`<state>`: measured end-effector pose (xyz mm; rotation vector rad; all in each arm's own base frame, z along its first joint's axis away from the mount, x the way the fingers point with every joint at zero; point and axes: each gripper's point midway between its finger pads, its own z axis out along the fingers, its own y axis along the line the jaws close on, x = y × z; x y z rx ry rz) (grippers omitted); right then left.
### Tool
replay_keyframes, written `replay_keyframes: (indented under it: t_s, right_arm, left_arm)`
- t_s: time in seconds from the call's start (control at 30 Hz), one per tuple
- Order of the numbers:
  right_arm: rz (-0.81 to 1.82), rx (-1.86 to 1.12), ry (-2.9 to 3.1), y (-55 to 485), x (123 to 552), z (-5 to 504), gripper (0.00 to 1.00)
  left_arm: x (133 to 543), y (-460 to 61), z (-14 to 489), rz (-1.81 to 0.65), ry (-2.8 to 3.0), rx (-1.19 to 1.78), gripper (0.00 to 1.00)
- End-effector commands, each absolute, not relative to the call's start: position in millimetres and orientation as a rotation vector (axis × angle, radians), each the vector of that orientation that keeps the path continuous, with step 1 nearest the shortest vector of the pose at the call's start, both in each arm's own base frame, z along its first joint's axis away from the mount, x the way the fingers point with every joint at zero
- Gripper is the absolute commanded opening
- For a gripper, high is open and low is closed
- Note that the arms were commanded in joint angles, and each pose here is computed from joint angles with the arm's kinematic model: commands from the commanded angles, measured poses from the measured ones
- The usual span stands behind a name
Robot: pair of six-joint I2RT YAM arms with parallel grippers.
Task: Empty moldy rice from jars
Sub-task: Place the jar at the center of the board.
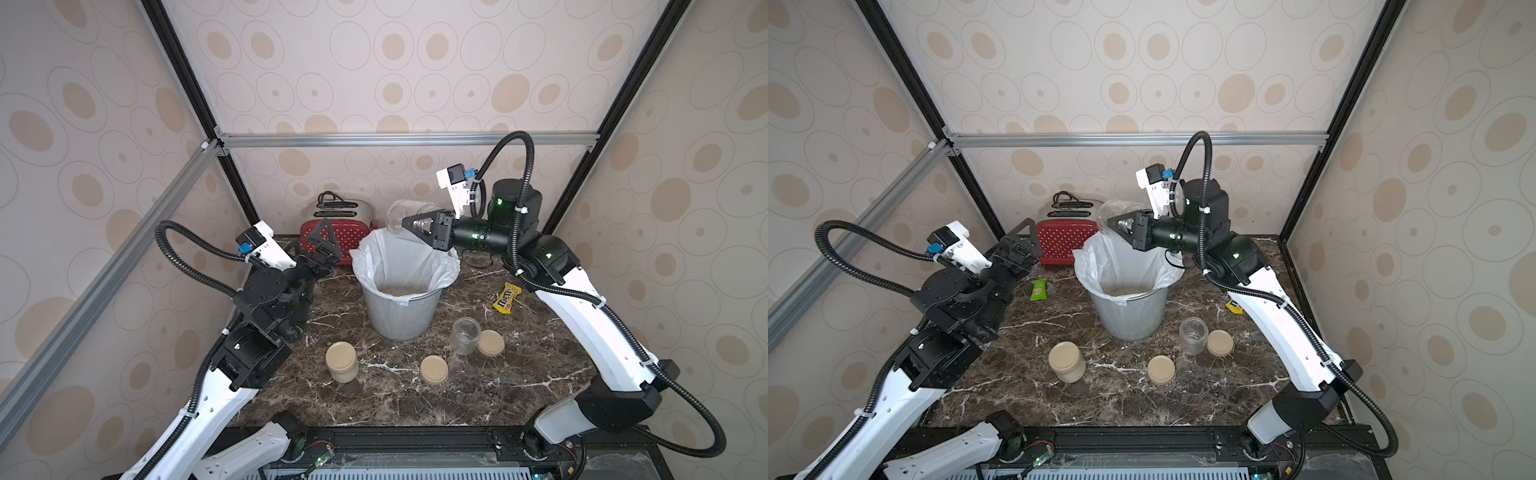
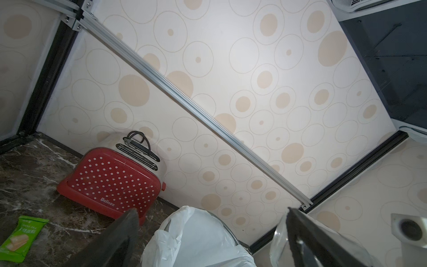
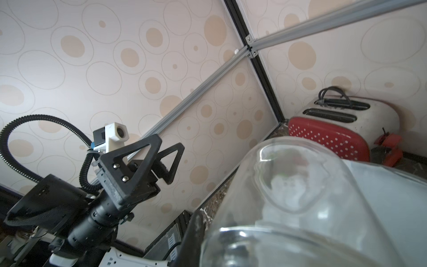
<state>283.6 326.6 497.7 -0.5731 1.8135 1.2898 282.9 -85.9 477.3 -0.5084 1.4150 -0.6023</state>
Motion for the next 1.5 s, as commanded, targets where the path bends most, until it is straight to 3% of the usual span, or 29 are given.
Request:
replay_keyframes:
  t_s: [0.0, 0.43, 0.73, 1.03, 1.47]
  right_arm:
    - [1.313, -0.659, 1.964, 317.5, 251.1, 476.6, 0.0]
    - [1.197, -0.813, 2.21, 297.9, 188.2, 405.3, 0.0]
    - [1.052, -0.902, 2.29, 302.0, 166.4, 353.1, 0.0]
    - [0.878, -1.337, 2.291, 331.3, 126.0, 295.4, 0.0]
    - [0.471, -1.678, 2.484, 347.1, 112.8, 201.1, 0.0]
  left_arm:
    - [279.8, -75.7, 471.9, -0.522, 1.435, -0.503, 0.99]
    - [282.4, -78.5, 458.5, -0.517, 1.466, -0.503, 0.99]
    - [283.9, -79.9, 450.5, -0.523, 1.48, -0.515, 0.99]
    - [282.0, -78.9, 446.4, -0.529, 1.485, -0.52, 0.99]
    - [273.7, -67.5, 436.4, -0.5, 1.484, -0.546, 0.99]
